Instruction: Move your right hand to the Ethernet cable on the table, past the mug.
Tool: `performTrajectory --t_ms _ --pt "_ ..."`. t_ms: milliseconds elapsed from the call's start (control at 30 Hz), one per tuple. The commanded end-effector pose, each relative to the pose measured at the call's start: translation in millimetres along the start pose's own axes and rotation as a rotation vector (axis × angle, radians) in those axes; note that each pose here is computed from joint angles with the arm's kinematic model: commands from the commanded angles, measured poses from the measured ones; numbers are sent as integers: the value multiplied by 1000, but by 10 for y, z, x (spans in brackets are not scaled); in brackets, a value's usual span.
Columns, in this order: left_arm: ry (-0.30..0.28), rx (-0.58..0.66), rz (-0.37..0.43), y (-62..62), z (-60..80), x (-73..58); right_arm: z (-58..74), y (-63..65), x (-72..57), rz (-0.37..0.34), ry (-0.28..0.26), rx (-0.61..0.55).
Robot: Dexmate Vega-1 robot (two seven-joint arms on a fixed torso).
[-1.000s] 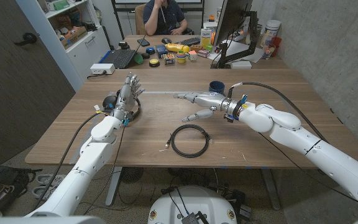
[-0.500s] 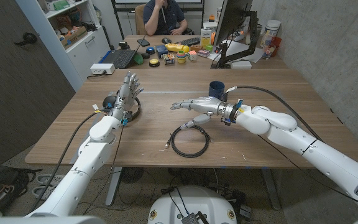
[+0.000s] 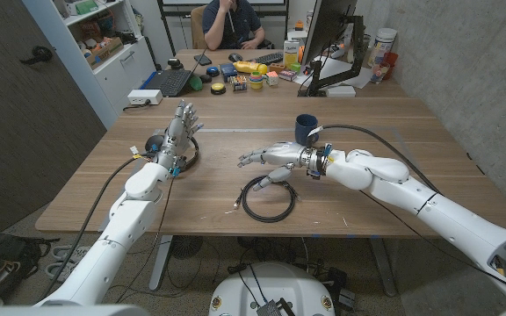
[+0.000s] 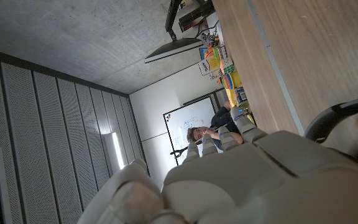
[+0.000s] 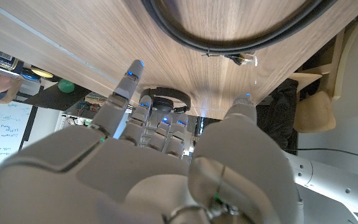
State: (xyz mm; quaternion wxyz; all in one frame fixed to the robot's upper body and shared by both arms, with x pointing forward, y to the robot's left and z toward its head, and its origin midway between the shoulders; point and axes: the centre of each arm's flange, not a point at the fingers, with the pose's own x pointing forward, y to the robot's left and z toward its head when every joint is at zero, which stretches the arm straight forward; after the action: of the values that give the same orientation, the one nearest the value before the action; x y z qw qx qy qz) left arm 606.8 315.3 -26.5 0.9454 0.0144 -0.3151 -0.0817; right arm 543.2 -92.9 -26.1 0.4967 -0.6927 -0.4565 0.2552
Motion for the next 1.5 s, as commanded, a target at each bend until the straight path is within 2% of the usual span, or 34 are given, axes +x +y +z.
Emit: performTrajectory --t_ms 33,300,533,1000,1500 --pt "12 -4 -4 20 -43 -19 10 68 113 87 -16 12" --pt "11 -6 -1 49 -50 -19 23 116 222 223 2 17" --pt "10 -13 1 71 -69 -22 47 136 282 265 -8 3" --pt "15 -16 -3 97 -88 -30 51 111 282 205 -2 -8" --pt "20 -20 -6 116 -112 3 37 69 260 187 5 3"
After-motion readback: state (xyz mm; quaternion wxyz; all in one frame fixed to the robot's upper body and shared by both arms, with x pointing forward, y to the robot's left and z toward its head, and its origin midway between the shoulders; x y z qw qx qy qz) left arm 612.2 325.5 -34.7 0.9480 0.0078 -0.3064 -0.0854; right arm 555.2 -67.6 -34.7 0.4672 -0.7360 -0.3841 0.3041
